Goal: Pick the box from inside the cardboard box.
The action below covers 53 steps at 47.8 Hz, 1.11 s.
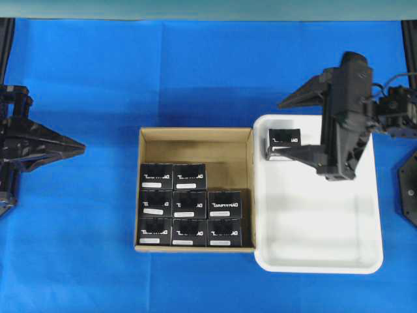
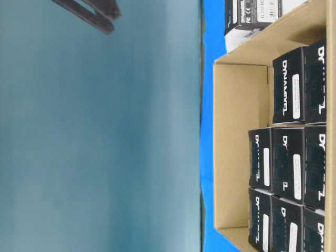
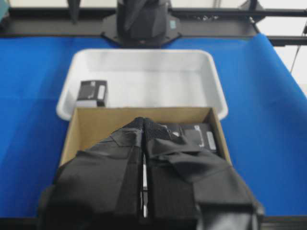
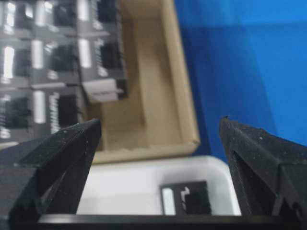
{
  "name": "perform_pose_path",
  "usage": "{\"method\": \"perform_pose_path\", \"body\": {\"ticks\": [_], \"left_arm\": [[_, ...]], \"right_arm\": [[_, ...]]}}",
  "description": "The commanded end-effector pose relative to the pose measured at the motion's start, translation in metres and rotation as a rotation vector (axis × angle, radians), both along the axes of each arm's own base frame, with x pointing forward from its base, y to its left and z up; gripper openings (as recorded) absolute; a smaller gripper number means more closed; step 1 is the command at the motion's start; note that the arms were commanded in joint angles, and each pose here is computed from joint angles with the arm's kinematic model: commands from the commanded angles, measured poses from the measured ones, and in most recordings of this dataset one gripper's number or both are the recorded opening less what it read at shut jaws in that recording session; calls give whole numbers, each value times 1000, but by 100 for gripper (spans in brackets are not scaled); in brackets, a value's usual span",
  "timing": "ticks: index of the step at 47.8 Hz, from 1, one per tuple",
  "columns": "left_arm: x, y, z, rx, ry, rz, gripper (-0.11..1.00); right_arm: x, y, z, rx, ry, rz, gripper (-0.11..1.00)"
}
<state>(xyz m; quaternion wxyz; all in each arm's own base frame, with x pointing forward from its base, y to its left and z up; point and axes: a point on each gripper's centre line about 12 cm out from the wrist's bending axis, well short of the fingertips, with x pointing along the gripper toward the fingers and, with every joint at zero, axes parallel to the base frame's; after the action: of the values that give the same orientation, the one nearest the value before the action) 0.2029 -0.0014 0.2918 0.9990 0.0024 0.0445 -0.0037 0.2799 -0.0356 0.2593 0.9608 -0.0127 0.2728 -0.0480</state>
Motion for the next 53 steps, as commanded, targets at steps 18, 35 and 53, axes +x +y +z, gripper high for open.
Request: {"method": "perform_pose_path", "body": {"ticks": [18,35,53], "left_arm": [[2,-2,10,3,-25,-8,-1],[2,-2,13,4,-34,-8,-1],[2,-2,15,6,-38,-8,-1]], "right_arm": [[-5,13,17,-7,-130,37,99],[-5,13,17,-8,-132,37,99],[-5,13,17,-1,-131,34,99]]}}
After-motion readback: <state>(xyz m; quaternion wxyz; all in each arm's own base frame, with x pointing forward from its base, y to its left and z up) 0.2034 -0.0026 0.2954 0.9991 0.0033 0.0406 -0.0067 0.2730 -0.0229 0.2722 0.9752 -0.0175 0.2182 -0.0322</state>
